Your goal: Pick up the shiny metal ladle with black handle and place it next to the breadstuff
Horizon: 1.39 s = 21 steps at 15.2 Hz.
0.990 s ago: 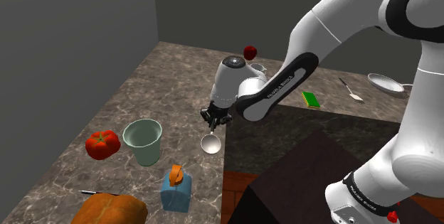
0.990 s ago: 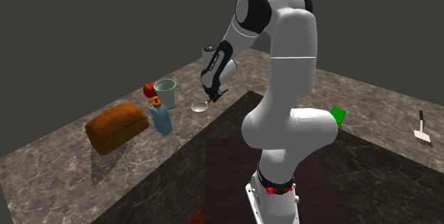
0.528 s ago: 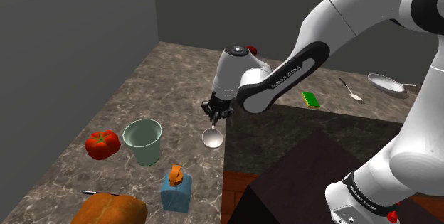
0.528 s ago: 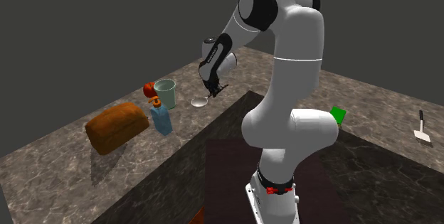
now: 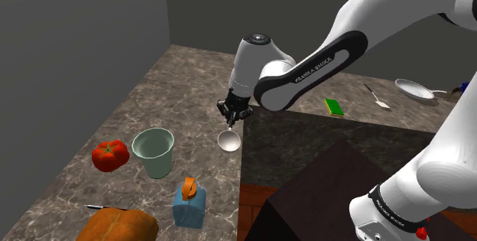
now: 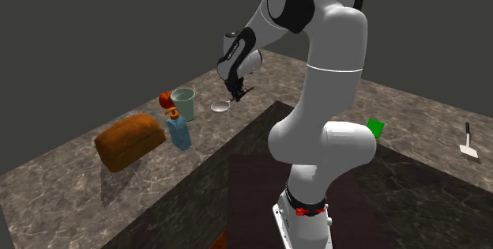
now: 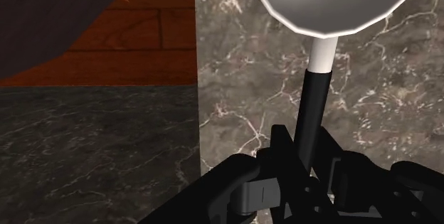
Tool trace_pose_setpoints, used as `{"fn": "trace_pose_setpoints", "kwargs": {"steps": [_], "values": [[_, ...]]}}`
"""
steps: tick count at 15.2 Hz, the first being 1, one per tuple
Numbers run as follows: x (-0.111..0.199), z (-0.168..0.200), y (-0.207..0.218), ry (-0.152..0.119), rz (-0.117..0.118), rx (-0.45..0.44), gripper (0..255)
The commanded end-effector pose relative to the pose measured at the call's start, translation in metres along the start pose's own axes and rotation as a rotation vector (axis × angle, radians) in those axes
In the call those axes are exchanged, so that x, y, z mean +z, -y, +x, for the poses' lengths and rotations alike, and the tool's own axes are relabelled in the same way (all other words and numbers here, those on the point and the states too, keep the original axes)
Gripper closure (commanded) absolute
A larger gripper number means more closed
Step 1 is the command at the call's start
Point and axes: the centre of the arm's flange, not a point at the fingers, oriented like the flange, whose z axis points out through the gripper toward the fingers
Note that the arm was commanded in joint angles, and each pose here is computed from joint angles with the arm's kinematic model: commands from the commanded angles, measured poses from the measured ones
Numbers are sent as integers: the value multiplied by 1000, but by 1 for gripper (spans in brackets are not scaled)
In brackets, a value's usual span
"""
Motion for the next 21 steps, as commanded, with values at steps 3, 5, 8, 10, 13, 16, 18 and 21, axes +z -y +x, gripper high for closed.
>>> {"fn": "trace_pose_setpoints", "kwargs": {"steps": [3,5,8,10,13,16,18,21], "values": [[-22,2,2,0,0,0,255],[-32,3,3,0,0,0,255],[-48,5,4,0,0,0,255],[-58,6,5,0,0,0,255],[-74,8,7,0,0,0,255],[-90,10,8,0,0,0,255],[-92,-3,8,0,0,0,255],[-96,-43,8,0,0,0,255]]}}
